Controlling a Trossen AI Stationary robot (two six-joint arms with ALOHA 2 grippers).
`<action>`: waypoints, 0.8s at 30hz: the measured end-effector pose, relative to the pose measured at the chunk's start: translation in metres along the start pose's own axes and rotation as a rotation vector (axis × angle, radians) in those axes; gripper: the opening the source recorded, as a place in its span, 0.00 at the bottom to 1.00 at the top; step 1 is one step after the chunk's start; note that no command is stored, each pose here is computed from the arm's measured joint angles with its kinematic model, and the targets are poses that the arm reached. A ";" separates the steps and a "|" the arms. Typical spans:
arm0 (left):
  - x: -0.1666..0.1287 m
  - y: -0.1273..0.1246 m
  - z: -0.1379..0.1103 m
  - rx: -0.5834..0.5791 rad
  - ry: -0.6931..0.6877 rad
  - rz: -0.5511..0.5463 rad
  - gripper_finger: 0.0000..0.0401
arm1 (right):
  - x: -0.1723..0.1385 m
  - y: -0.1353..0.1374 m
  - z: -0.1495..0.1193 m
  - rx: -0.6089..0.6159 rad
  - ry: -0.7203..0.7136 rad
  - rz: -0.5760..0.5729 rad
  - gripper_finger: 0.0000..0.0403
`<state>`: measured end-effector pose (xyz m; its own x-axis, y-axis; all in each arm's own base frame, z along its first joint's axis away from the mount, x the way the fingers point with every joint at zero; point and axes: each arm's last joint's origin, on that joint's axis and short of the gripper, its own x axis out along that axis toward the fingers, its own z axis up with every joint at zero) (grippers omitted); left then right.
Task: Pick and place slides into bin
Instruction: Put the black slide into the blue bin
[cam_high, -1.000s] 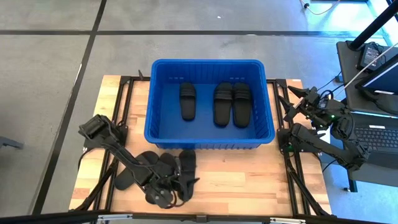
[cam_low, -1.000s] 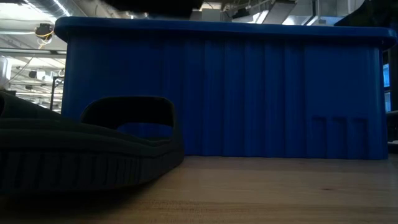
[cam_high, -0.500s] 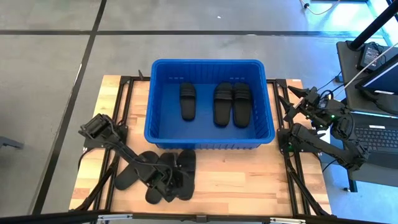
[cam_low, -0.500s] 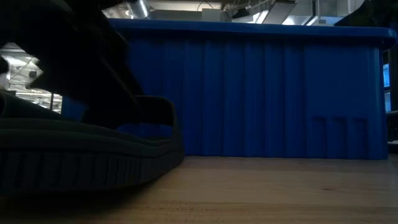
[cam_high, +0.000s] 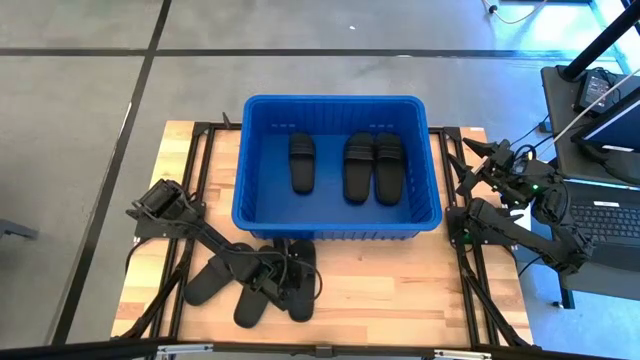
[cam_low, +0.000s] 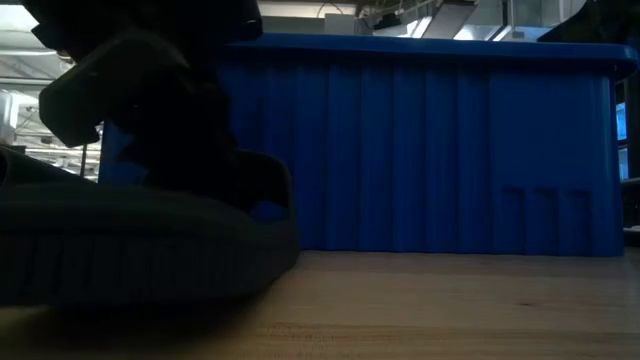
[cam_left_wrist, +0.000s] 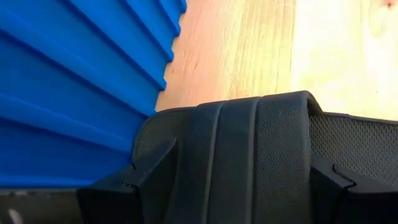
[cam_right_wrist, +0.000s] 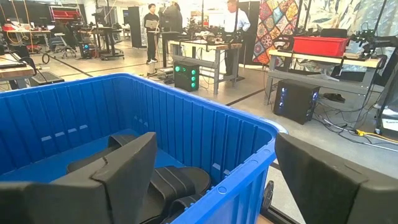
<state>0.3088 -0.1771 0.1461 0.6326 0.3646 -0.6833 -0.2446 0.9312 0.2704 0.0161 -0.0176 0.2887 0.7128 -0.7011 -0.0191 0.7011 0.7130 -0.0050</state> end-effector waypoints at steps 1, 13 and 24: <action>0.000 0.000 0.000 0.003 0.001 0.000 0.62 | 0.000 0.000 0.000 0.000 0.000 0.000 0.81; 0.000 -0.002 -0.001 -0.002 0.040 -0.066 0.58 | 0.000 0.000 0.000 0.000 0.000 0.000 0.81; -0.001 -0.003 0.000 -0.010 0.037 -0.085 0.29 | 0.000 0.000 0.000 0.000 0.000 0.000 0.81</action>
<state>0.3089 -0.1800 0.1459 0.6235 0.2843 -0.7283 -0.1992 0.9586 0.2037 0.0161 -0.0176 0.2888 0.7126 -0.7013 -0.0189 0.7014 0.7128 -0.0053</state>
